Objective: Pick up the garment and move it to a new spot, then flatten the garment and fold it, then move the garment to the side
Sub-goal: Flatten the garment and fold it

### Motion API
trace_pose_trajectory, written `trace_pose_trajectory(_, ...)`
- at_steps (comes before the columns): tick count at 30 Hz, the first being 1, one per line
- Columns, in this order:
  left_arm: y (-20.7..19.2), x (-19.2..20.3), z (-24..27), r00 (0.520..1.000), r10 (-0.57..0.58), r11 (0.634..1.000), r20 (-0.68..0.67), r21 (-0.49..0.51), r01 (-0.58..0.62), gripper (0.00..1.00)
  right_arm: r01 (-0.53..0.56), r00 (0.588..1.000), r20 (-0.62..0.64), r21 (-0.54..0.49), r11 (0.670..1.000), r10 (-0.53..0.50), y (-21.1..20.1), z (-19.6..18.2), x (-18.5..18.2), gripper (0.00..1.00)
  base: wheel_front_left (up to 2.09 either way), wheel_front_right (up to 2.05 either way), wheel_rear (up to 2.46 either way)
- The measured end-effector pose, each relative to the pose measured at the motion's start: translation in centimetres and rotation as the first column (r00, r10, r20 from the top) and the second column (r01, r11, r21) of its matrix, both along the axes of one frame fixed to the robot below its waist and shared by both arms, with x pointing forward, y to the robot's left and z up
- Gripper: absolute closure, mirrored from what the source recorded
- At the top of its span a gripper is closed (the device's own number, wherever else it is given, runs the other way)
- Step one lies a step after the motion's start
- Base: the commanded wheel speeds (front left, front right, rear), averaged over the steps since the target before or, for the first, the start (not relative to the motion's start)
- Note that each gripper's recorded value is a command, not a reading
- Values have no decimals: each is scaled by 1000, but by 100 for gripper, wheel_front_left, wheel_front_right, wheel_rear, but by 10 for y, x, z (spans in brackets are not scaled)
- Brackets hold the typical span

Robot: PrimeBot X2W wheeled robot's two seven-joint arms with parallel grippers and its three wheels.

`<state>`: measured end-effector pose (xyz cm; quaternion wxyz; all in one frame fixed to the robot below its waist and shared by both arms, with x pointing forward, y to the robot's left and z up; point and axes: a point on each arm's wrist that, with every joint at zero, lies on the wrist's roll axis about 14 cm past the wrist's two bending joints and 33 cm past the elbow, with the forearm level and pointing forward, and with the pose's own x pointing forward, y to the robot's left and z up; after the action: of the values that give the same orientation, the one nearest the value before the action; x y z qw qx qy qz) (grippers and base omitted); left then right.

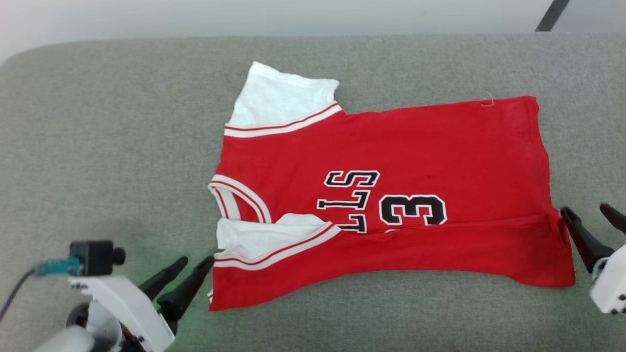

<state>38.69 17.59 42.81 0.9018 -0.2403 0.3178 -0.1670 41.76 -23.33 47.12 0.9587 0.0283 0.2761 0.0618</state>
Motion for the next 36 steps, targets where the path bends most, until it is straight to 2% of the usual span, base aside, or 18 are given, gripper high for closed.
trace_pose_trajectory(4, 6, -5, 3, 992, 102, 995, 80, -18, -101, 0, 9, 986, 165, 52, 999, -17, 18, 14, 10, 0, 0, 0, 0)
trace_pose_trajectory(8, 23, 3, 8, 968, 153, 984, 200, 63, -169, 0, 18, 955, 292, 132, 991, -56, 37, 19, 15, 0, 0, 0, 0)
trace_pose_trajectory(10, 24, 12, 13, 954, 172, 979, 247, 68, -195, 0, 27, 932, 353, 166, 986, -85, 41, 22, 16, 0, 0, 0, 0)
trace_pose_trajectory(15, 31, 48, 50, 880, 193, 965, 434, 78, -250, 0, 55, 866, 480, 187, 981, -140, 42, 32, 16, 0, 0, 0, 0)
trace_pose_trajectory(17, 29, 62, 63, 851, 174, 966, 495, 81, -244, 0, 66, 842, 516, 190, 980, -157, 41, 37, 17, 0, 0, 0, 0)
trace_pose_trajectory(21, 24, 99, 98, 787, 118, 973, 606, 87, -213, 0, 60, 822, 548, 187, 981, -155, 46, 41, 16, 0, 0, 0, 0)
trace_pose_trajectory(25, 8, 143, 126, 766, 46, 980, 641, 120, -158, 0, 69, 794, 585, 187, 980, -168, 44, 51, 15, 0, 0, 0, 0)
trace_pose_trajectory(28, -3, 176, 145, 764, 13, 981, 645, 138, -134, 0, 84, 778, 601, 189, 978, -183, 40, 56, 12, 0, 0, 0, 0)
trace_pose_trajectory(33, -20, 223, 153, 797, -29, 978, 603, 184, -103, 0, 112, 765, 610, 188, 976, -205, 31, 57, 3, 0, 0, 0, 0)
trace_pose_trajectory(34, -24, 231, 152, 808, -41, 975, 588, 199, -95, 0, 120, 765, 609, 186, 975, -210, 28, 56, 1, 0, 0, 0, 0)
trace_pose_trajectory(36, -32, 250, 131, 861, -91, 958, 501, 280, -62, 0, 144, 767, 602, 180, 973, -224, 21, 53, -5, 0, 0, 0, 0)
